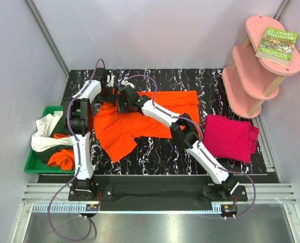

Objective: Fold and stack the t-shirts
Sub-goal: Fold the flattened tshirt in 1/3 of the way

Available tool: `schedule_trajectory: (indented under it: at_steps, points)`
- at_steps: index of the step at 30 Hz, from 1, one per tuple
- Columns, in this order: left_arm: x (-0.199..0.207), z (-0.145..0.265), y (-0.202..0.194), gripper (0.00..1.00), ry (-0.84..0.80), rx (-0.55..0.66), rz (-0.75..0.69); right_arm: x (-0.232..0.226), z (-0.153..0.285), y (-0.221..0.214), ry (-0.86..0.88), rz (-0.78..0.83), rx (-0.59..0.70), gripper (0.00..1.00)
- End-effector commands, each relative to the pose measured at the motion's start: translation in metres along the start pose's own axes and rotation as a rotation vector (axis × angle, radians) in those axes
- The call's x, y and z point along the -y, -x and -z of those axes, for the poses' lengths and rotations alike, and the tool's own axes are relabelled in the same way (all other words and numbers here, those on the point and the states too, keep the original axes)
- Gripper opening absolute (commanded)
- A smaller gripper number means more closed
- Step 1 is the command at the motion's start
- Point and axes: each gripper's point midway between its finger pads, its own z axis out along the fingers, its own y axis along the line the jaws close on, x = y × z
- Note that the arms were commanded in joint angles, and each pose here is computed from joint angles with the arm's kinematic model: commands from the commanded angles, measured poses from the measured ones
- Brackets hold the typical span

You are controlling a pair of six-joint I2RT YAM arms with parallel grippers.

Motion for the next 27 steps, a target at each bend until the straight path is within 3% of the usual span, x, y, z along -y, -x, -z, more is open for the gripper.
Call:
schedule_trajectory:
  at_steps: [1, 11, 15, 22, 27]
  points:
    - [0.007, -0.006, -0.011, 0.78, -0.031, -0.037, -0.001, -0.012, 0.001, 0.015, 0.008, 0.007, 0.057, 0.5]
    - [0.008, -0.007, -0.011, 0.78, -0.036, -0.039, -0.002, -0.008, -0.003, 0.016, -0.017, -0.01, 0.078, 0.38]
    - [0.008, -0.006, -0.011, 0.78, -0.038, -0.038, -0.005, -0.008, -0.004, 0.015, -0.015, -0.011, 0.075, 0.3]
    - [0.008, -0.007, -0.01, 0.78, -0.039, -0.038, -0.005, -0.009, -0.001, 0.017, -0.016, -0.014, 0.077, 0.04]
    - [0.008, -0.008, -0.011, 0.78, -0.039, -0.039, -0.003, -0.021, 0.019, 0.024, -0.016, -0.006, 0.093, 0.0]
